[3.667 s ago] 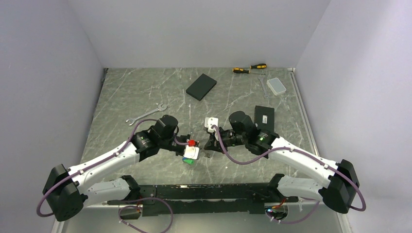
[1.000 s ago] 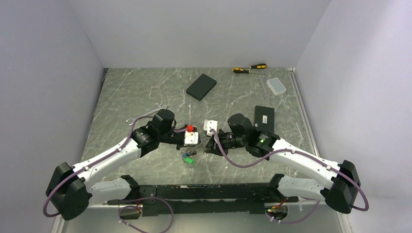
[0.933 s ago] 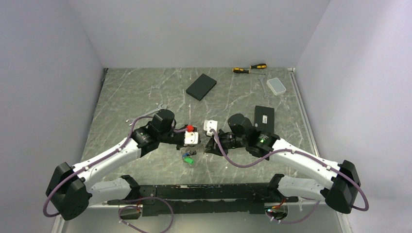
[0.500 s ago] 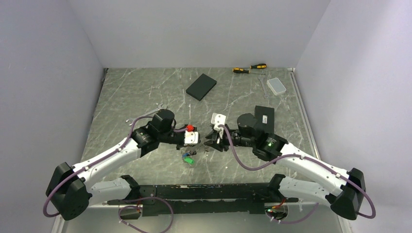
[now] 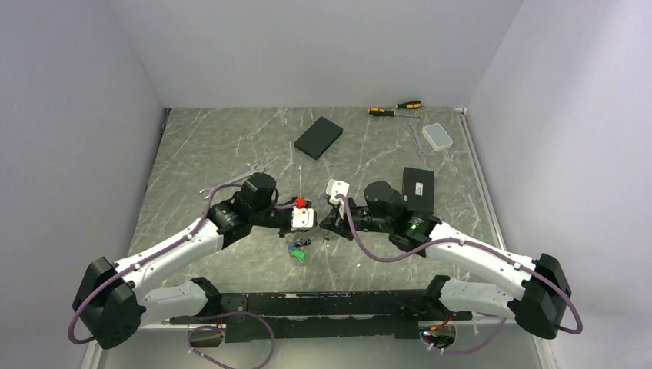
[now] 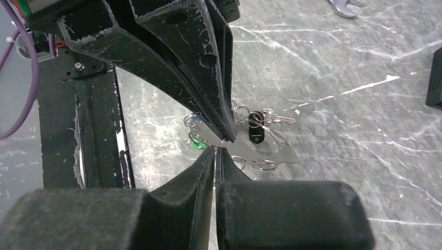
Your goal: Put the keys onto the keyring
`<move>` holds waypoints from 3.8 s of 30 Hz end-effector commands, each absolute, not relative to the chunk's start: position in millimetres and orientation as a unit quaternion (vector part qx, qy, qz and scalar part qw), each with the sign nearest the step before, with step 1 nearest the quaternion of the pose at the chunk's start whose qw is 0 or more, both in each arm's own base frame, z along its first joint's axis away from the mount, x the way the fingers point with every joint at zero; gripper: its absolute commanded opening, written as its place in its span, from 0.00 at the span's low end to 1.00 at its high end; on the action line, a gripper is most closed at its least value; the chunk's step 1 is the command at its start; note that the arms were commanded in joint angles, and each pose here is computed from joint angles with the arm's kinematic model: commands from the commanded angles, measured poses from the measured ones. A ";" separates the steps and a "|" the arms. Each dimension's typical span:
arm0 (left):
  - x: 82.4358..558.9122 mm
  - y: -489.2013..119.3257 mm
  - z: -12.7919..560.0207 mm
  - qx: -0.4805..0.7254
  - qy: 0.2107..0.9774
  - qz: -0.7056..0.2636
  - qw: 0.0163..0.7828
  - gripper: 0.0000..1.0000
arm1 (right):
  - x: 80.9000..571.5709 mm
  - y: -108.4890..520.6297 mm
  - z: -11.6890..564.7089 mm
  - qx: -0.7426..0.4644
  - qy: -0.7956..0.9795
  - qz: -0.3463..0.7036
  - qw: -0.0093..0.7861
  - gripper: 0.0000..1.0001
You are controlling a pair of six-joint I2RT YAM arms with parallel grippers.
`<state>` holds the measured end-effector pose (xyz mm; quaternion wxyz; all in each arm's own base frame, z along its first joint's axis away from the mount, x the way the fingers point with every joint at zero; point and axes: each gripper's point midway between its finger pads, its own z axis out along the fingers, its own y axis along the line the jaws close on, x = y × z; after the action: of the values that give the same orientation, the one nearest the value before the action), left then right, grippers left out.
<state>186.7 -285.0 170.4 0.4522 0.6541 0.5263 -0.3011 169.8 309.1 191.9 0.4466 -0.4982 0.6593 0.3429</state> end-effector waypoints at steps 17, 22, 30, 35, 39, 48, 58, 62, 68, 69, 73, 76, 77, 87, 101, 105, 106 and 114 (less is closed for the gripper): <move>194.2 -288.4 194.8 0.645 0.512 -0.295 0.486 0.00 | 152.8 311.6 171.8 -0.512 0.670 0.367 0.393 0.08; 194.6 -288.1 194.5 0.644 0.512 -0.294 0.486 0.00 | 148.7 306.8 170.5 -0.513 0.676 0.365 0.383 0.08; 194.6 -288.3 195.7 0.644 0.512 -0.294 0.487 0.00 | 150.0 302.8 196.8 -0.499 0.659 0.369 0.424 0.17; 195.2 -288.1 196.6 0.643 0.512 -0.293 0.488 0.00 | 176.2 299.1 211.2 -0.445 0.672 0.339 0.485 0.40; 196.8 -287.6 197.1 0.639 0.516 -0.291 0.490 0.00 | 189.5 300.7 206.3 -0.422 0.687 0.325 0.495 0.41; 198.8 -287.5 198.0 0.635 0.520 -0.288 0.493 0.00 | 192.4 307.6 194.9 -0.421 0.693 0.328 0.485 0.47; 200.9 -287.3 197.6 0.633 0.524 -0.284 0.494 0.00 | 189.6 312.7 184.2 -0.429 0.693 0.336 0.471 0.48; 201.5 -287.0 198.4 0.631 0.525 -0.284 0.495 0.00 | 190.4 313.4 178.0 -0.432 0.696 0.334 0.467 0.47; 203.2 -286.4 198.3 0.629 0.528 -0.280 0.497 0.00 | 187.9 313.9 174.1 -0.436 0.696 0.337 0.461 0.42; 203.4 -286.3 198.2 0.629 0.529 -0.280 0.497 0.00 | 188.0 314.1 174.2 -0.435 0.696 0.337 0.461 0.41; 203.6 -286.3 197.6 0.628 0.530 -0.280 0.496 0.00 | 188.5 314.7 174.0 -0.434 0.695 0.338 0.463 0.32; 203.7 -286.2 197.4 0.628 0.530 -0.280 0.496 0.00 | 189.0 315.5 175.2 -0.433 0.694 0.340 0.465 0.29; 203.7 -286.2 197.3 0.628 0.531 -0.280 0.496 0.00 | 188.9 316.1 175.4 -0.433 0.693 0.341 0.465 0.29; 205.7 -285.5 196.9 0.625 0.534 -0.277 0.497 0.00 | 189.1 318.6 170.8 -0.438 0.693 0.341 0.460 0.03; 195.9 -281.4 194.7 0.652 0.519 -0.279 0.477 0.14 | 181.2 311.8 186.9 -0.480 0.652 0.333 0.484 0.00; 186.1 -281.7 195.7 0.664 0.504 -0.294 0.467 0.34 | 177.9 311.9 195.1 -0.495 0.640 0.332 0.485 0.00; 185.4 -282.1 196.6 0.666 0.502 -0.296 0.465 0.36 | 177.1 312.0 196.0 -0.498 0.639 0.331 0.483 0.00; 178.9 -292.9 197.9 0.673 0.486 -0.332 0.448 0.39 | 169.5 314.4 197.6 -0.514 0.634 0.334 0.472 0.00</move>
<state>183.4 -282.0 180.7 0.4425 0.6660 0.5187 -0.3026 171.7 303.7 161.8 0.4406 -0.5036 0.6726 0.3159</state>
